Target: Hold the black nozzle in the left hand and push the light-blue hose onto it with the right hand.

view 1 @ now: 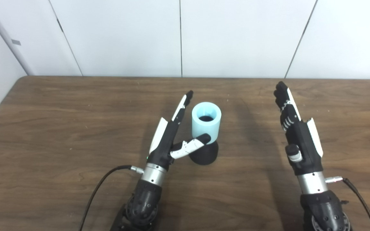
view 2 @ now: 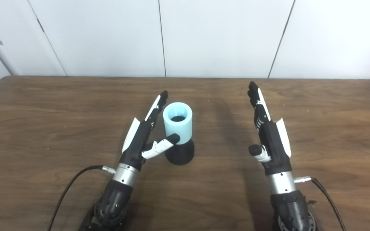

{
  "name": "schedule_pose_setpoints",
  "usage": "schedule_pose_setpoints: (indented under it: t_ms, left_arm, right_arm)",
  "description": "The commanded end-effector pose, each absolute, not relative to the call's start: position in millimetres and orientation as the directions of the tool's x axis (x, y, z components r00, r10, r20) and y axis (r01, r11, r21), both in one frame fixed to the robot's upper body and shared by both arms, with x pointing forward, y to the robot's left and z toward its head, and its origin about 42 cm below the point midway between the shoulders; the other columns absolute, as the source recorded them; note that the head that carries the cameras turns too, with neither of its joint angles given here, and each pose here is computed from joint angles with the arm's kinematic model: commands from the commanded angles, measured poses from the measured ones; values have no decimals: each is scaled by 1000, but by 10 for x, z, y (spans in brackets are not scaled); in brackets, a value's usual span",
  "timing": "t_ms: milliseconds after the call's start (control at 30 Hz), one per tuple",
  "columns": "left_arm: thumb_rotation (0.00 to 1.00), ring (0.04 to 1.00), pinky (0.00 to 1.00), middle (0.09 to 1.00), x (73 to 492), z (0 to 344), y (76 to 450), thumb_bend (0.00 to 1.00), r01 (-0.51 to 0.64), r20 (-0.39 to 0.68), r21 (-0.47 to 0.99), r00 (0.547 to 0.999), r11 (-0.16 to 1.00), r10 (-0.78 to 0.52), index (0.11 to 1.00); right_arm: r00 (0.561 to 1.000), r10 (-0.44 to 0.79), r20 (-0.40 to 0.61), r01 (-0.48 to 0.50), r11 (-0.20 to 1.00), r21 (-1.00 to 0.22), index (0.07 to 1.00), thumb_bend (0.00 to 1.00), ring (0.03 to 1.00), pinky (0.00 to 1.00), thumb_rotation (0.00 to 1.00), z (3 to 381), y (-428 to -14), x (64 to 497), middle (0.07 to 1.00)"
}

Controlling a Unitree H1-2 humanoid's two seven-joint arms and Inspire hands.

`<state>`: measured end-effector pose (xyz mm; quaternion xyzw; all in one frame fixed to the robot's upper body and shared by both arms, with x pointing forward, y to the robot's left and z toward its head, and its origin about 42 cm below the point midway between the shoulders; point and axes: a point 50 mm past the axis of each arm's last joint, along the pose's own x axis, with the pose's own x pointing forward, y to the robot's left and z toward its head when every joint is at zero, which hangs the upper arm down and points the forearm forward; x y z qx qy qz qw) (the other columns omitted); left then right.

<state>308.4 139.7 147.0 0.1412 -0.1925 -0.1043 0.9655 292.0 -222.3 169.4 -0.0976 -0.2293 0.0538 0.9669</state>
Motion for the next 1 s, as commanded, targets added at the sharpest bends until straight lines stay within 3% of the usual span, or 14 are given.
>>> schedule_pose_setpoints:
  t_ms: [0, 333, 700, 967]
  left_arm:
    - [836, 1000, 1000, 1000, 3058, 1570, 1465, 1000, 128, 412, 310, 875, 942, -255, 1000]
    - [996, 1000, 1000, 1000, 2865, 1710, 1610, 1000, -30, 434, 218, 898, 975, -70, 1000]
    - [1000, 1000, 1000, 1000, 2751, 1695, 1709, 1000, -143, 438, 182, 898, 973, 50, 1000]
    - [1000, 1000, 1000, 1000, 2678, 1680, 1854, 1000, -168, 351, 204, 932, 965, 88, 1000]
  right_arm:
    - [862, 151, 484, -53, 976, -210, 1000, 1000, 1000, 1000, 998, 1797, -2209, 2955, 1000]
    - [870, 150, 469, -59, 978, -202, 1000, 1000, 1000, 1000, 1000, 1738, -2189, 2992, 1000]
    - [893, 167, 419, -92, 977, -193, 1000, 1000, 1000, 1000, 1000, 1720, -2141, 2999, 1000]
    - [937, 136, 320, -106, 988, -109, 1000, 968, 1000, 1000, 1000, 1683, -2122, 2902, 1000]
